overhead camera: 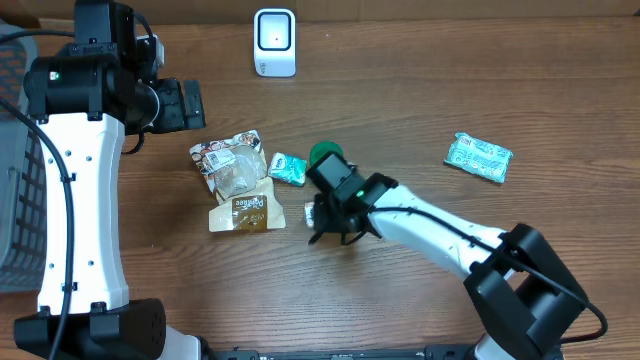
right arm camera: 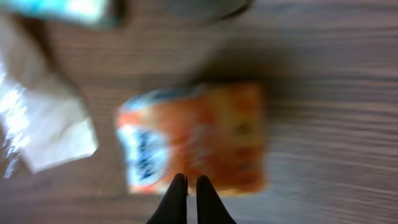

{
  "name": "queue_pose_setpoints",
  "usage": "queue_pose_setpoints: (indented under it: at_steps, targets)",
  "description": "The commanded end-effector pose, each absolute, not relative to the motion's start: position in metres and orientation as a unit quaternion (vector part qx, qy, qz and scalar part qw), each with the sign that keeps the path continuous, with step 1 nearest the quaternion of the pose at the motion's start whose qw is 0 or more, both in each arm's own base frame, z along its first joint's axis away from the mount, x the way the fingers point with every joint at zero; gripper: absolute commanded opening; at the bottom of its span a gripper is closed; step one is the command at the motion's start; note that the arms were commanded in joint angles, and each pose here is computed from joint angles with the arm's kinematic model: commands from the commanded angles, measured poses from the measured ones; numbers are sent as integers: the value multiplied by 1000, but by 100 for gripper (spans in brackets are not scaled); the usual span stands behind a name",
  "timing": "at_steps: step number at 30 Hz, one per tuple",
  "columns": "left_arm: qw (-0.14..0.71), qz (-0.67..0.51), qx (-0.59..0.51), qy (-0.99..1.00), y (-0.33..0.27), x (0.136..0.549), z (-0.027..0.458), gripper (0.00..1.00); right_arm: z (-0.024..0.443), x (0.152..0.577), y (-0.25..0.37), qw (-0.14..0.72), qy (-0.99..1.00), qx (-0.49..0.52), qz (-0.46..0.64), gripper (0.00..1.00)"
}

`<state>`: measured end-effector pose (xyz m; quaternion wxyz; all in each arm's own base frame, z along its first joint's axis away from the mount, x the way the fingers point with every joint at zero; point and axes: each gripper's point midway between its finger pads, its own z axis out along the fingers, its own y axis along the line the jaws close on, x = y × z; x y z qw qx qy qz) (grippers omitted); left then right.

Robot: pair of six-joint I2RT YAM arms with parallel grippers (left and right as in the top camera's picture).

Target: Scan the item barcode

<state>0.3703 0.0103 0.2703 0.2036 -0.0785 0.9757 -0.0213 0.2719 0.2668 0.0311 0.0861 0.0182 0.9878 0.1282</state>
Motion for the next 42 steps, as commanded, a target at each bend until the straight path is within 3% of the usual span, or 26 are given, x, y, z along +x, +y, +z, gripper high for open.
queue_pose_setpoints:
  at_steps: [1,12,25,29,31,38,42]
  targets:
    - [209,-18,-69,975,11,372,274,99,28,284,249,91,987,71,113,4]
    - [209,-18,-69,975,11,372,274,100,27,291,244,101,986,76,106,23]
    - [209,-18,-69,975,11,372,274,100,13,290,249,80,988,62,117,25]
    - [209,-18,-69,975,11,372,274,100,13,290,250,79,988,56,122,15]
    - [209,-18,-69,975,11,372,274,99,13,290,250,78,988,56,122,4]
    - [209,-18,-69,975,11,372,274,99,29,293,266,80,985,-34,149,4]
    - [209,-18,-69,975,11,372,274,100,55,304,259,102,975,-151,131,4]
